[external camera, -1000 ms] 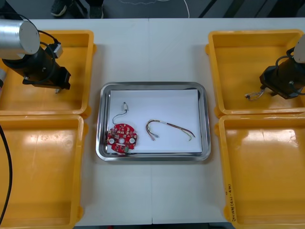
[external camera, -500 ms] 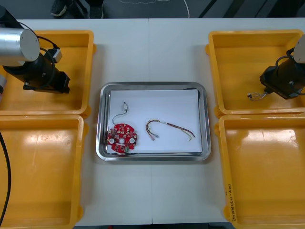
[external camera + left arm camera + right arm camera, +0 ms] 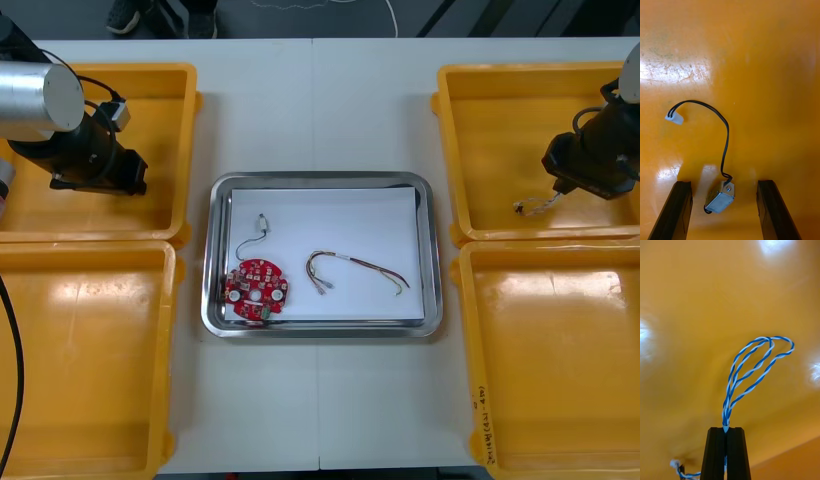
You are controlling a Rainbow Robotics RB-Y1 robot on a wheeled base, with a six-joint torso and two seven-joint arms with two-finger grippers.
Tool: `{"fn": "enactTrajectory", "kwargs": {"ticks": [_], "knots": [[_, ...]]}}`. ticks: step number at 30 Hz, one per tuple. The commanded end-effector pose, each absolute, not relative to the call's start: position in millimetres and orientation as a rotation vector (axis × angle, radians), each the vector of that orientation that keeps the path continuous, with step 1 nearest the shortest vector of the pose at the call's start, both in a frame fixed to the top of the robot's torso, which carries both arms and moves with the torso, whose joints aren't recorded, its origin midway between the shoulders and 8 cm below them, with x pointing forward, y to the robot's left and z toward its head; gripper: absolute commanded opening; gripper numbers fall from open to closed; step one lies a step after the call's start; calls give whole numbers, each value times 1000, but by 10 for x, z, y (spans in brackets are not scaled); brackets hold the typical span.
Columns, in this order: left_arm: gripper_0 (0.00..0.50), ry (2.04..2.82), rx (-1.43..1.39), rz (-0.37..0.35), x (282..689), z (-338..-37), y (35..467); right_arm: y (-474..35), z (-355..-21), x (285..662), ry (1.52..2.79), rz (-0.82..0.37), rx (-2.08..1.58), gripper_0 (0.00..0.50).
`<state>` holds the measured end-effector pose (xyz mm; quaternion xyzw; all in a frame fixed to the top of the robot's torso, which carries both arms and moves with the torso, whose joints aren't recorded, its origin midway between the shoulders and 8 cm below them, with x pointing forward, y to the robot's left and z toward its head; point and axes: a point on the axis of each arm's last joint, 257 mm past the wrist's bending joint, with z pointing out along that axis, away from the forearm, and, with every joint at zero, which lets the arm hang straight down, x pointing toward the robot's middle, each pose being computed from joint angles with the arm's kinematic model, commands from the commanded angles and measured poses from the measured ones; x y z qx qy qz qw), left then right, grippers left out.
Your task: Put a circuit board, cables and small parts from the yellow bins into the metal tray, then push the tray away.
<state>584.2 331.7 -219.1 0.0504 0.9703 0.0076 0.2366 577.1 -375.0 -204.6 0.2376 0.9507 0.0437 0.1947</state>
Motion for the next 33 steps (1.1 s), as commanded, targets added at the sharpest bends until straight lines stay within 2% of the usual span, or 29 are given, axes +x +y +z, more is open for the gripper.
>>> {"fn": "enactTrajectory", "kwargs": {"ticks": [1,2,3,4,5,14,19,24,29,33], "knots": [[403,2641,251,48,5845,-2227,3323,-3758,-1413,5920,2597,77,482,0],[317,2643,248,47,5843,-2232,3325,-3753,-1394,5911,2600,73,468,0],[97,2638,250,50,5853,-2223,3326,-3737,-1336,5910,2598,65,428,0],[33,2640,250,50,5848,-2232,3329,-3710,-1297,5900,2603,58,391,0],[9,2641,248,52,5846,-2236,3336,-3702,-1284,5893,2605,52,372,0],[0,2642,251,57,5846,-2250,3314,-3449,-1101,5816,2626,-73,23,0],[0,2630,221,32,5887,-2090,3329,-3201,-1004,5752,2619,-116,-110,0],[0,2657,195,11,5848,-1829,3353,-2904,-943,5648,2626,-44,-201,0],[0,2686,170,20,5744,-1516,3442,-2670,-912,5520,2642,17,-246,0],[0,2674,143,2,5669,-1268,3452,-2433,-929,5447,2647,39,-255,0]]}}
